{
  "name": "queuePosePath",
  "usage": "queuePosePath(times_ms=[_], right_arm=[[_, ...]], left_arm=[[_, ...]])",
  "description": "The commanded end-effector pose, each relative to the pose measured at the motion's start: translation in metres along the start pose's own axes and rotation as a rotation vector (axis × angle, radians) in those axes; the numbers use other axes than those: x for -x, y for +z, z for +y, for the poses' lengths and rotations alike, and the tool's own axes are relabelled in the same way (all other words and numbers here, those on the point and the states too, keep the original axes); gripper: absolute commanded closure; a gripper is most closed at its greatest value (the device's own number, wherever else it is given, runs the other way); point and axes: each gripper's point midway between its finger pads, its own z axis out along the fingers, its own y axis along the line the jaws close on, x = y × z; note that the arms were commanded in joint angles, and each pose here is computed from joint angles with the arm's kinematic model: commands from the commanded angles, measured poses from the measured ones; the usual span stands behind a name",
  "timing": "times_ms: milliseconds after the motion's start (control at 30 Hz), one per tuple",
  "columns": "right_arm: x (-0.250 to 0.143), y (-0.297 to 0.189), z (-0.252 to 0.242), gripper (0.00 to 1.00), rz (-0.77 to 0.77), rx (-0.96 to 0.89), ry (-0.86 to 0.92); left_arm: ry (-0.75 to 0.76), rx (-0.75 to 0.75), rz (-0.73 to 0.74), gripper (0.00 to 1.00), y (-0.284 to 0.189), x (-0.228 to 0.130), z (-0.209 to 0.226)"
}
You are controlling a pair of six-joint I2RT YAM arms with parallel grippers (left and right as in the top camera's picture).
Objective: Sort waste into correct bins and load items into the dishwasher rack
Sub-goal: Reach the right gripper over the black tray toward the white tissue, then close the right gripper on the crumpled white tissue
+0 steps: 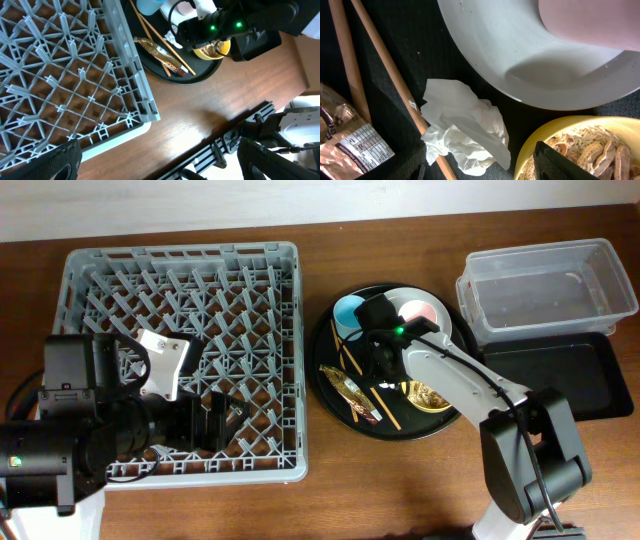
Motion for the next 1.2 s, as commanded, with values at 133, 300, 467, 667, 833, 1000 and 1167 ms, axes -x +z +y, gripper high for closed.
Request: queuePosePath(times_ms=[133, 300, 467, 667, 833, 1000, 1167], right_arm=[[-0.004, 0.004, 0.0, 0.33, 0.023, 0.005, 0.013], [0.003, -0.01, -0.008, 0.32, -0.005, -0.031, 0.015], [0.023, -0.051, -0.008, 0.31, -0.059, -0.015, 0.024], [0.017, -0.044, -0.003, 0.28, -0.028, 0.011, 0.02], [0.003, -0.013, 0.005, 0.28, -0.019, 0.048, 0.02], [-0.006, 0.007, 0.005, 0.28, -0.038, 0.054, 0.023], [-0.002, 0.018, 0.008, 0.29, -0.086, 0.07, 0.03]], left_arm=[[0.009, -0.012, -0.014, 0.01, -0.003, 0.003, -0.004], [0.009, -0.012, -0.014, 0.01, -0.003, 0.003, -0.004], [0.009, -0.012, -0.015, 0.01, -0.003, 0.003, -0.004], [0.009, -0.012, -0.015, 0.01, -0.003, 0.003, -0.004], [0.009, -0.012, -0.014, 0.01, -0.003, 0.003, -0.004], [0.009, -0.012, -0.014, 0.01, -0.003, 0.003, -0.004], [0.009, -0.012, -0.014, 0.01, -0.003, 0.003, -0.004]])
